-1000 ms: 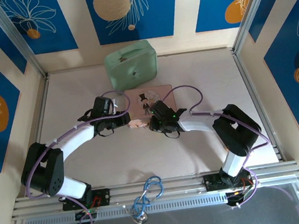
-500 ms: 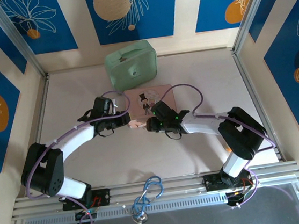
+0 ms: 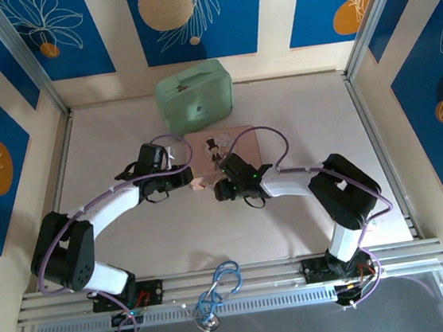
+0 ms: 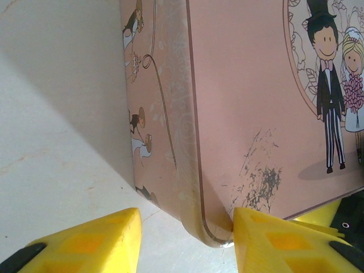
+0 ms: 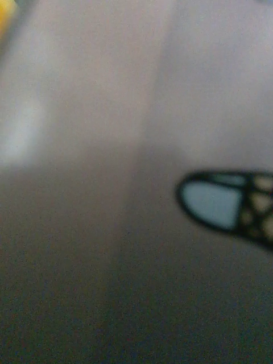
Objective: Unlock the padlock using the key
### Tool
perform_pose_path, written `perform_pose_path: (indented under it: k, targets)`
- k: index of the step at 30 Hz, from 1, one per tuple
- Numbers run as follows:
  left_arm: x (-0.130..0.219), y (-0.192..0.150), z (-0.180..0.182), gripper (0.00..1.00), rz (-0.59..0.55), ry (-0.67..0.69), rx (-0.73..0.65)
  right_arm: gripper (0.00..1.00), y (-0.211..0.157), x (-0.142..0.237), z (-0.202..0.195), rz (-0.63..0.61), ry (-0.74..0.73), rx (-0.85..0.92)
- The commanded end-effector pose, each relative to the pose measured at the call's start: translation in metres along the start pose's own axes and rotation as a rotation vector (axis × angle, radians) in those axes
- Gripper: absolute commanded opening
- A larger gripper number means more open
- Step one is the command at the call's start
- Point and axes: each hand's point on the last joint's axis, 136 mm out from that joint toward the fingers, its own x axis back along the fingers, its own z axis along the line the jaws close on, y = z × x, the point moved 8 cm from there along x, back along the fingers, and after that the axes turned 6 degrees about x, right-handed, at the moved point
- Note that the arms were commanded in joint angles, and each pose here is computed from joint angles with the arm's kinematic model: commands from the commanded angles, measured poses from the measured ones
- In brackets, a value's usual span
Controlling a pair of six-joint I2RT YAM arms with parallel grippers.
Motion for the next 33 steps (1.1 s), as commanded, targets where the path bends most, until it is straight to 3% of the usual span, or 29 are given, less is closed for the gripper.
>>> perform_pose_path:
  k: [1,20,33]
  targets:
    - [0.0019,-0.0057,0.0116,0.45,0.028,0.063,0.023,0.55,0.0080,-0.0034,0.0016,-0.004,0.011,0.021]
    - [0.0003,-0.0059,0.0125,0.45,0.035,0.070,0.017,0.50,0.0161,-0.0037,0.0056,-0.090,0.021,0.121]
    - [0.0009,-0.0054,0.0116,0.44,0.034,0.067,0.022,0.21,0.0119,-0.0021,0.0065,-0.048,-0.005,0.118]
